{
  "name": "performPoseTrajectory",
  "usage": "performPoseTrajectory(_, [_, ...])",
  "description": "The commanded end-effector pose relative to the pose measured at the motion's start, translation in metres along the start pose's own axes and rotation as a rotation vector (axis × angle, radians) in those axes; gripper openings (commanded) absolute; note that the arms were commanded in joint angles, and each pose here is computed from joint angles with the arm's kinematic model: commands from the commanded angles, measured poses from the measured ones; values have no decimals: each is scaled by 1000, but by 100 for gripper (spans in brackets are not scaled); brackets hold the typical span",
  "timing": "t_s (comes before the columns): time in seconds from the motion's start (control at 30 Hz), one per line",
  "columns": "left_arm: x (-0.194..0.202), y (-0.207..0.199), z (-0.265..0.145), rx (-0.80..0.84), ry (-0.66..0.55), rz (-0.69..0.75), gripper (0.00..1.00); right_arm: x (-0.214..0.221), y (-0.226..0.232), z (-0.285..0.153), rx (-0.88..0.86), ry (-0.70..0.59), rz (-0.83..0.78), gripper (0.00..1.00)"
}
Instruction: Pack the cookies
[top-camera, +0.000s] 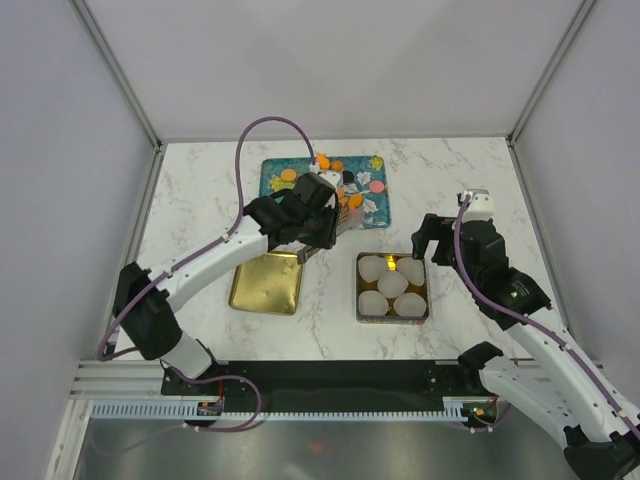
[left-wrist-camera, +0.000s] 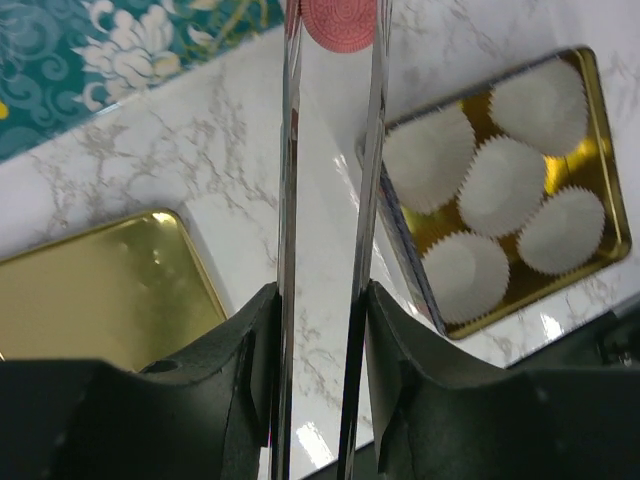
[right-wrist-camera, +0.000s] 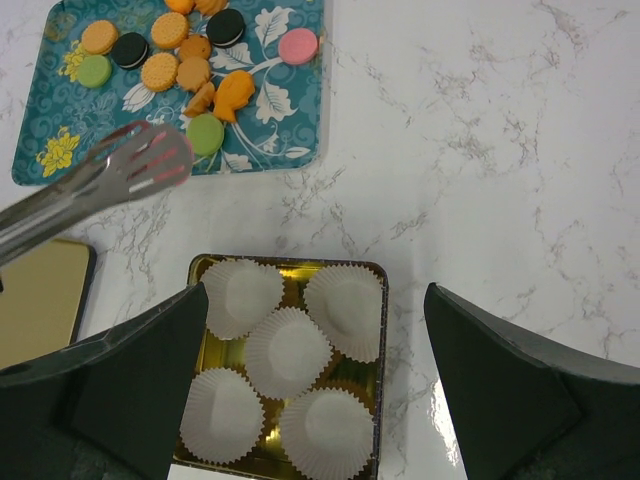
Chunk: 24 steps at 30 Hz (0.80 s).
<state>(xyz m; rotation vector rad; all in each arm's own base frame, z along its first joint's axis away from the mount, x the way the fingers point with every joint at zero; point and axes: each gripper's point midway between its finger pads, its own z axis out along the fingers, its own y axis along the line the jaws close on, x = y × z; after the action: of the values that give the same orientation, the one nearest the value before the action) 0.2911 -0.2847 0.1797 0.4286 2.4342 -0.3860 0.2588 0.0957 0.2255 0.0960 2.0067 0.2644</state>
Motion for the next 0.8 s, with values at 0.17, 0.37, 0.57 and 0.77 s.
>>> performPoseTrajectory(0.17, [45,-63,-51,125,-29,131,33,-38,-4,-12,57,-80,22,98])
performPoseTrajectory(0.37, [60,-107,-43,173,10,202,33,-47,-6,-16,74,-97,37,98])
performPoseTrajectory(0.57, [53,-135,-20,183,23,241,34,-45,-11,-20,96,-99,42,98])
performPoseTrajectory(0.77, [45,-148,-3,177,22,266,35,-43,-13,-22,94,-96,43,98])
